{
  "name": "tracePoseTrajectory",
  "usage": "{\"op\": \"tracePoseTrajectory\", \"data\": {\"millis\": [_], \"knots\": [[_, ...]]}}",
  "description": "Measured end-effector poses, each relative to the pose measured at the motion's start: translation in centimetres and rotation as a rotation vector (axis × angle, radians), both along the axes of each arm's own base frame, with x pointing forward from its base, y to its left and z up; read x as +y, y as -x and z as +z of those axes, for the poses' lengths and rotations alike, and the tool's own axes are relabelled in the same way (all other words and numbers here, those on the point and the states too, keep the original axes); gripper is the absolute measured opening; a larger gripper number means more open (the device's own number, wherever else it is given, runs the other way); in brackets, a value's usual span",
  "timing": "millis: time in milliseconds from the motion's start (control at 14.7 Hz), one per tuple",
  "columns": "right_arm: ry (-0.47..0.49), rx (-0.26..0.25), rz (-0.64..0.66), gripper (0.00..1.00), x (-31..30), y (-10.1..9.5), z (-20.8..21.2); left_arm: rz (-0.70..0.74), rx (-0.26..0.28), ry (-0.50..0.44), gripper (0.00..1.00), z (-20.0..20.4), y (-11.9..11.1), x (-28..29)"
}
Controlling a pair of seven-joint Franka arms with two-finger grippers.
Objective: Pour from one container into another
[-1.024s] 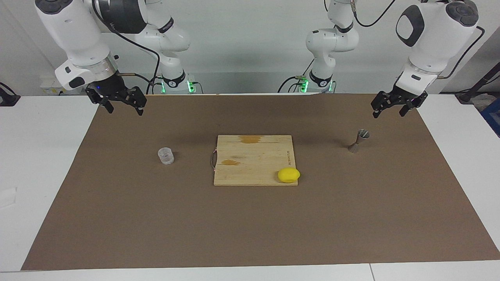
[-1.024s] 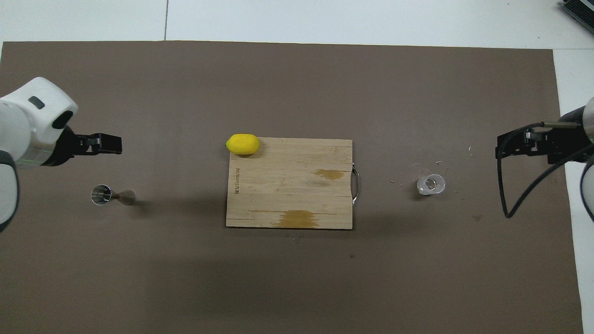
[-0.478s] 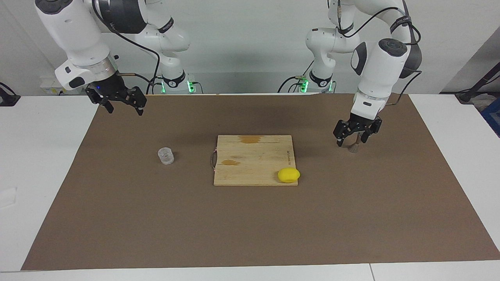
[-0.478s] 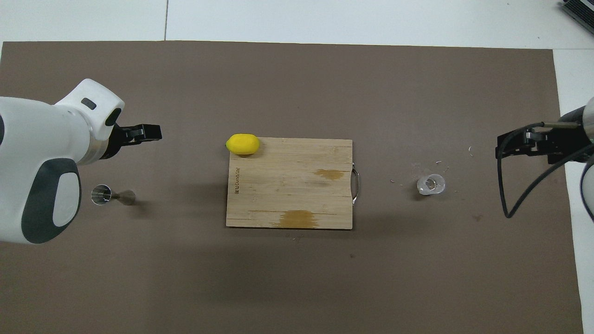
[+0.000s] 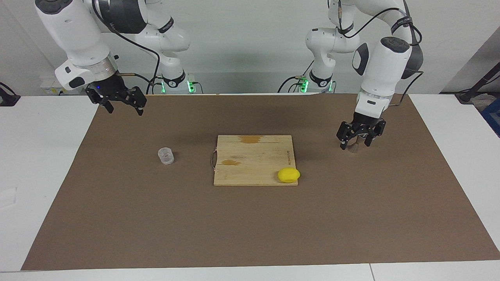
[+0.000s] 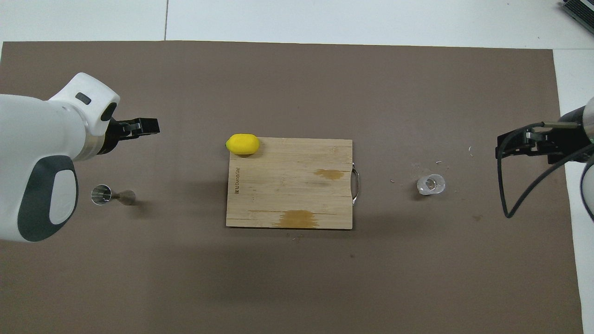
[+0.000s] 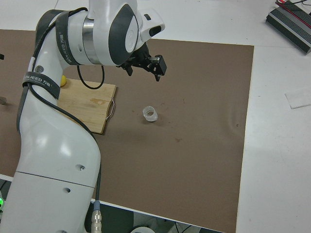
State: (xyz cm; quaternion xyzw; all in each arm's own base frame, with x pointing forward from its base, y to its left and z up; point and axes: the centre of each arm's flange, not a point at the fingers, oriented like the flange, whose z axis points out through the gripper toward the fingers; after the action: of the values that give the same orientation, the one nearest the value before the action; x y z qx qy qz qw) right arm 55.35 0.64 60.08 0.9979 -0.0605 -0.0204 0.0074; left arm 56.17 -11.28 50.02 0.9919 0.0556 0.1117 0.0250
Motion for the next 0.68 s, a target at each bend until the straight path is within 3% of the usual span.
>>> {"op": "tracePoseTrajectory", "data": {"millis": [478,682], "knots": [[0.000,0.000,0.000,1.00,0.0,0.0,0.0,0.019,0.167,-0.032,1.00,2.4,0.7,0.5],[0.000,0.000,0.000,1.00,0.0,0.0,0.0,0.048,0.189,0.035,1.00,2.3,0.5,0.6]]}}
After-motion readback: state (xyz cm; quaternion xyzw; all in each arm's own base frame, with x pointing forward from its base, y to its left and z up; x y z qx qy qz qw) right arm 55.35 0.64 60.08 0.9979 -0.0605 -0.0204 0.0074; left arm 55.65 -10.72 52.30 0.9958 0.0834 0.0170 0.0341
